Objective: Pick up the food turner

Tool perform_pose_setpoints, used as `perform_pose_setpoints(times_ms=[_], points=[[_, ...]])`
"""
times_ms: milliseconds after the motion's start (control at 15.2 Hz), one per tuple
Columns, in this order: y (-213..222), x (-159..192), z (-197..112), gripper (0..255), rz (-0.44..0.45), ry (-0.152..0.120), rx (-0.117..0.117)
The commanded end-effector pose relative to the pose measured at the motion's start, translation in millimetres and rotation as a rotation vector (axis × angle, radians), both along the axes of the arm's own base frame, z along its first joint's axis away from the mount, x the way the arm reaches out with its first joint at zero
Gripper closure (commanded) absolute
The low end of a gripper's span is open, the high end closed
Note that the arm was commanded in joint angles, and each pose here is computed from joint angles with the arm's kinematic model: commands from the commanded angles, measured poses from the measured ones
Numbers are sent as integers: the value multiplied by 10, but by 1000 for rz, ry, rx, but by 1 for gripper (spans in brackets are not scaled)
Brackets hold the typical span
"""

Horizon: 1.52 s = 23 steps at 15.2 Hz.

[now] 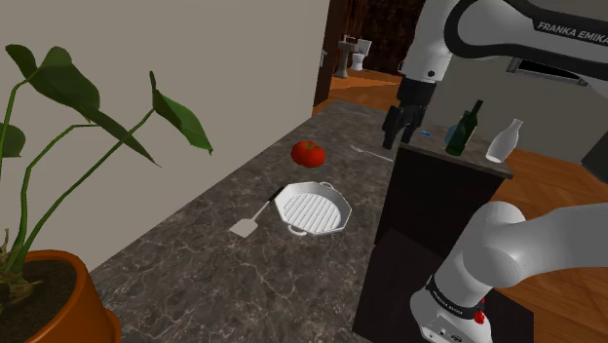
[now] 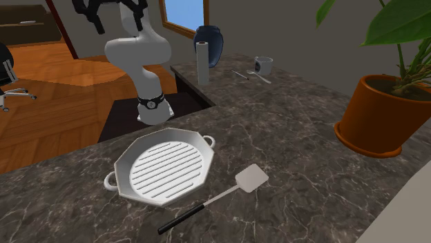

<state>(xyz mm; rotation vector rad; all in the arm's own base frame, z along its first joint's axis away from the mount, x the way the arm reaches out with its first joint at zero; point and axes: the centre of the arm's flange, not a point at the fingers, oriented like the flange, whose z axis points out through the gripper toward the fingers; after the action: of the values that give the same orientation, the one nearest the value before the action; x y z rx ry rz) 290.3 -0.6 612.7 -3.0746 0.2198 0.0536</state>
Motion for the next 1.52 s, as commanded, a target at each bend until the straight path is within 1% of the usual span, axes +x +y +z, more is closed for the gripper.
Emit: perform_pose_setpoints(times_ms=[0,330,660,1056,1452], points=[[0,0,0,0,0,0,0],[500,212,-384,0,-161,-5,-16],[953,503,-775,0,-322,-11,-32],[1418,944,-1251,0,-514,-17,-52],[1781,1469,-1732,0,-707,-23,-71]])
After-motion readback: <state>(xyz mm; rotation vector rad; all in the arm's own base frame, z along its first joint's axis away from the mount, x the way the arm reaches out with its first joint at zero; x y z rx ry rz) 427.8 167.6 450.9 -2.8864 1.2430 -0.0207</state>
